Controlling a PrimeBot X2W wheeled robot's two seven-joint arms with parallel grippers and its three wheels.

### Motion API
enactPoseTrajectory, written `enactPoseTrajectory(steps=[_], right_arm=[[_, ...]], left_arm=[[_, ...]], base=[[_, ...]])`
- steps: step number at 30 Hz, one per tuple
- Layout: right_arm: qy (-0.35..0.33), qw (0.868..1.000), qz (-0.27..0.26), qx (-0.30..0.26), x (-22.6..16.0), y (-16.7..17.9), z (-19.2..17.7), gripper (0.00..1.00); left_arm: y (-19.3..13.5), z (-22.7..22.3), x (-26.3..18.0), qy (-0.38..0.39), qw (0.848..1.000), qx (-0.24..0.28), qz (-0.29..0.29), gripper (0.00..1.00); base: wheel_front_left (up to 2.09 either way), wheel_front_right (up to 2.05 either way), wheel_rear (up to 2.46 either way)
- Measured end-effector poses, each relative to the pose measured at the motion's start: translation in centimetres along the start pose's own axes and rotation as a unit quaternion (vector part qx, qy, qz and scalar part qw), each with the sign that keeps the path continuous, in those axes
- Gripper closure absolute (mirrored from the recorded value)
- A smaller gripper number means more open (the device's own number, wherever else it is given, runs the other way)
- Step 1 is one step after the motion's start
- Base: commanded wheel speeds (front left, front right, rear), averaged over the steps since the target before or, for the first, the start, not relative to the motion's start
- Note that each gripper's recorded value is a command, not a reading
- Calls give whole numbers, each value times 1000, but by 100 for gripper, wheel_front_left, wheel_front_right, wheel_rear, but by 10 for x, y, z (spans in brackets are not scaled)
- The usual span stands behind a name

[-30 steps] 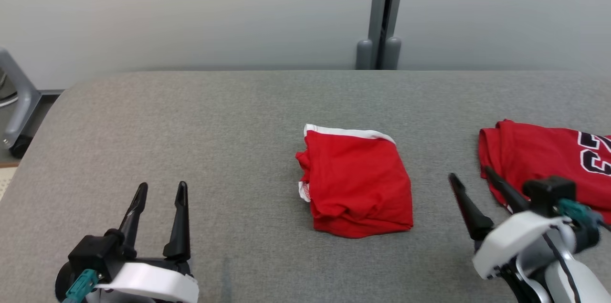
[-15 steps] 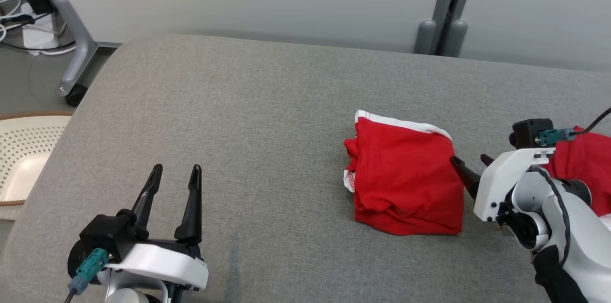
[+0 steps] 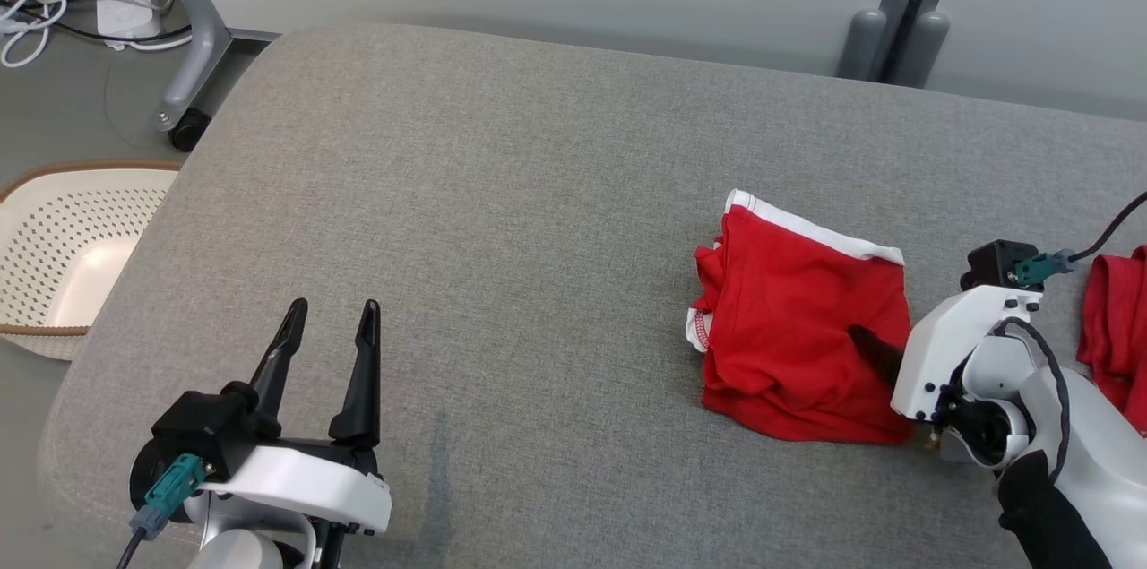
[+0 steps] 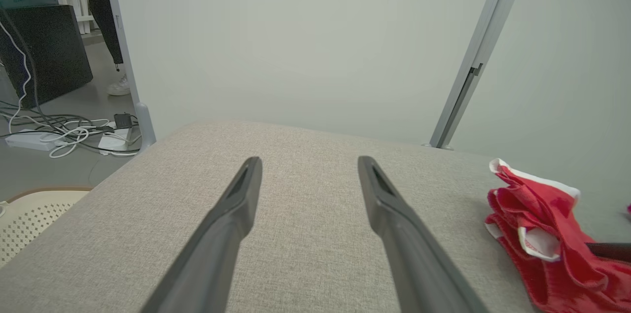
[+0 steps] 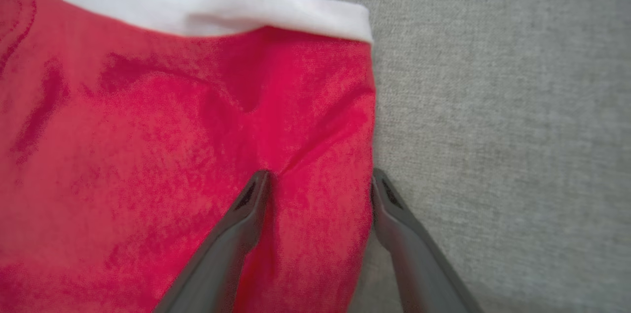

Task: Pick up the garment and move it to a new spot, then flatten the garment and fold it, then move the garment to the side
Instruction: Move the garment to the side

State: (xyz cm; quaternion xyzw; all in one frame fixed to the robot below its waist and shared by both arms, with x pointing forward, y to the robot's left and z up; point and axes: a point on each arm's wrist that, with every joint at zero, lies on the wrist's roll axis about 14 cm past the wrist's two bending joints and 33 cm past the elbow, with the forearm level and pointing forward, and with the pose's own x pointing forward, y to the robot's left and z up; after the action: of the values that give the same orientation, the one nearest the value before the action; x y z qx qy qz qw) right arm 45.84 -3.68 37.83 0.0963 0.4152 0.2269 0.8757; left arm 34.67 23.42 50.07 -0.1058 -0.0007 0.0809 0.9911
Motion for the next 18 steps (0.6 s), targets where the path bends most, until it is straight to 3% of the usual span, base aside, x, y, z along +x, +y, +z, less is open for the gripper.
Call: enactPoseTrajectory(steps=[1,2,3,4,11,18], right_arm=[[-7,1000,0,-2,-1,0,1,16],[-15,1000,1,-2,-1,1,3,62],[-21,1000,2,-4,-2,2,4,93],[-27,1000,3,-5,-3,3,5,100],[-99,995,1,-26,-24,0,32,100],[-147,988,-30,-42,-63,-26,45,100]], left_arm=[[-1,0,0,0,1000,0,-1,0],[-1,0,1,0,1000,0,-3,0],[-3,0,1,1,1000,0,-6,0],[-5,-1,2,2,1000,0,-10,0],[-33,2,8,0,998,-5,-55,0],[-81,2,14,1,992,-10,-128,0]], base=[[0,0,0],[0,0,0],[0,0,0],[0,0,0],[0,0,0],[0,0,0]])
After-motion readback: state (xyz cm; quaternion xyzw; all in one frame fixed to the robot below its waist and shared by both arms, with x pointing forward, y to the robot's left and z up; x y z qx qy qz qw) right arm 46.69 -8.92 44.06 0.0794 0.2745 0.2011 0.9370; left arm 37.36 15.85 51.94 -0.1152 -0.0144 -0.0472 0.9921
